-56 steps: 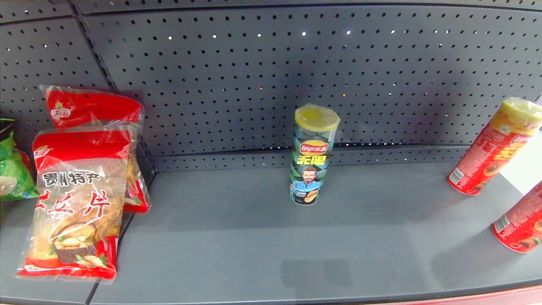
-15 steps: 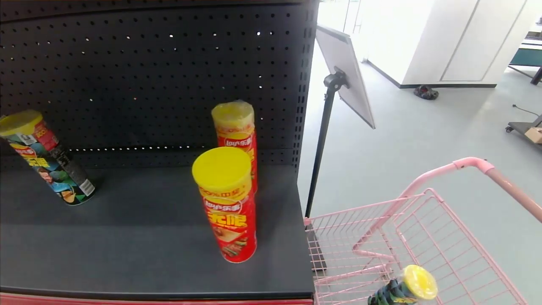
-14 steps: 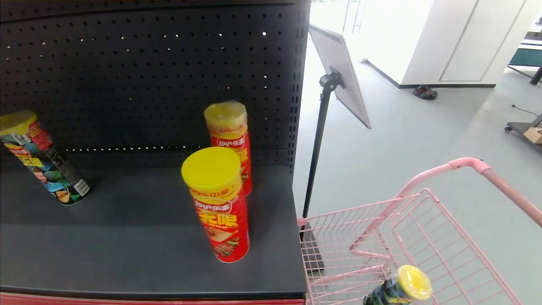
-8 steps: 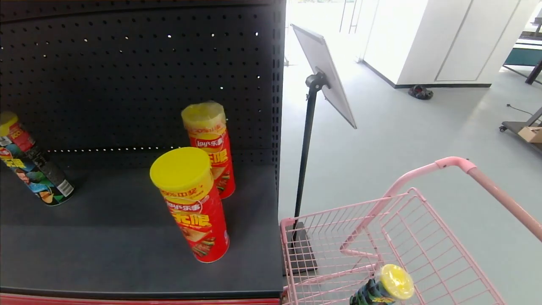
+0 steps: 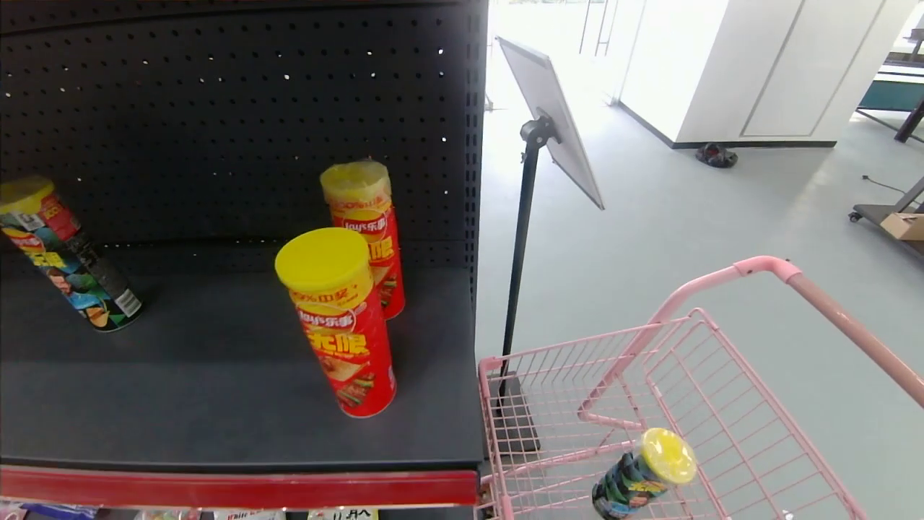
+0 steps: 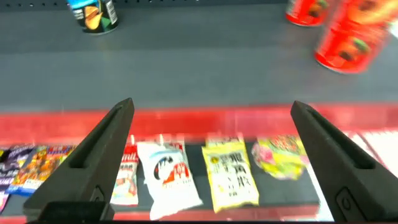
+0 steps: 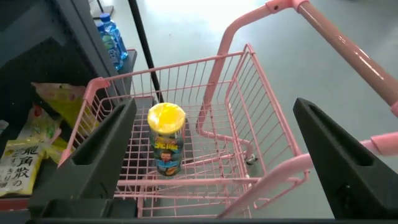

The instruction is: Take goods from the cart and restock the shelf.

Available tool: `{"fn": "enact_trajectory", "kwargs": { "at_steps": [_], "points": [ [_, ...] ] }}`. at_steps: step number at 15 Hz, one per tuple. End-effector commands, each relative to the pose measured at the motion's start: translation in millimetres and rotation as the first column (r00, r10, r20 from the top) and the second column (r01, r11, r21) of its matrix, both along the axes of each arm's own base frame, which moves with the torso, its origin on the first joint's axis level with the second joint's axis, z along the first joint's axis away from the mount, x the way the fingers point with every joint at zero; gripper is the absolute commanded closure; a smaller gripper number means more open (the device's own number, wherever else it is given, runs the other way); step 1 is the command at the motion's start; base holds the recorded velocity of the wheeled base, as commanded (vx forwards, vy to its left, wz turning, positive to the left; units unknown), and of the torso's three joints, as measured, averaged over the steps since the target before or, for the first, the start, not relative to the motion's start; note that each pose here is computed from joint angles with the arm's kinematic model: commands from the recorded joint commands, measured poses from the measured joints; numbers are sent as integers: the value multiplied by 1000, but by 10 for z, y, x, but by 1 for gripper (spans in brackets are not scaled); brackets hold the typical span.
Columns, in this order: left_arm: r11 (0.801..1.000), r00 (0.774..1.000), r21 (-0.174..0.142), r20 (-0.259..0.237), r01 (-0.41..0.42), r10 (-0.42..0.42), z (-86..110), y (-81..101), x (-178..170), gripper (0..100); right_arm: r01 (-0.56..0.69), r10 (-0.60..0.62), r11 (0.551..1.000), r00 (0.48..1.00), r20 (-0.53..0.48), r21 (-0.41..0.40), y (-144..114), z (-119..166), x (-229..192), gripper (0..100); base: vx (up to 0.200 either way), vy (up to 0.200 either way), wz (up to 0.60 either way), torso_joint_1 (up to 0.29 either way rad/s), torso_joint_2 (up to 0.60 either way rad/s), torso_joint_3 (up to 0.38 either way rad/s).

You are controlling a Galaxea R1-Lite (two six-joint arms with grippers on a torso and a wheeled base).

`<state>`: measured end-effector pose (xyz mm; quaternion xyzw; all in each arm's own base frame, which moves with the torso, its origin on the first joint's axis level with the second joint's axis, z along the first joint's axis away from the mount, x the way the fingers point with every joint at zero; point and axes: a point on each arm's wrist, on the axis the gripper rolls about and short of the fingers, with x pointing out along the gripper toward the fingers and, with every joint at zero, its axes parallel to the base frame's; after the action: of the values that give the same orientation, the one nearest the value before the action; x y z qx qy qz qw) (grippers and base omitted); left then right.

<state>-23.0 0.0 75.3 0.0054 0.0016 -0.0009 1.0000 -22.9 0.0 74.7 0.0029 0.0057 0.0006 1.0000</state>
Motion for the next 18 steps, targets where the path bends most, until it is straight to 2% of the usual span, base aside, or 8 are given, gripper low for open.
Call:
{"fn": "enact_trajectory", "kwargs": {
  "at_steps": [1, 3, 13, 18],
  "points": [
    [1000, 1000, 1, -1, 0, 0, -1, 0, 1, 0, 0, 0, 1000, 1000, -2, 0, 0, -1, 1, 0, -200, 0, 0, -12, -7, -2],
    [1000, 1000, 1, -1, 0, 0, -1, 0, 1, 0, 0, 0, 1000, 1000, -1, 0, 0, 0, 1, 0, -200, 0, 0, 0, 5, 0],
    [1000, 1000, 0, -1, 0, 0, -1, 0, 1, 0, 0, 0, 1000, 1000, -1, 0, 0, 0, 1, 0, 0, 0, 0, 0, 0, 0],
    [1000, 1000, 0, -1, 0, 0, -1, 0, 1, 0, 0, 0, 1000, 1000, -2, 0, 0, -1, 1, 0, 0, -200, 0, 2, 6, 1]
  ]
}}
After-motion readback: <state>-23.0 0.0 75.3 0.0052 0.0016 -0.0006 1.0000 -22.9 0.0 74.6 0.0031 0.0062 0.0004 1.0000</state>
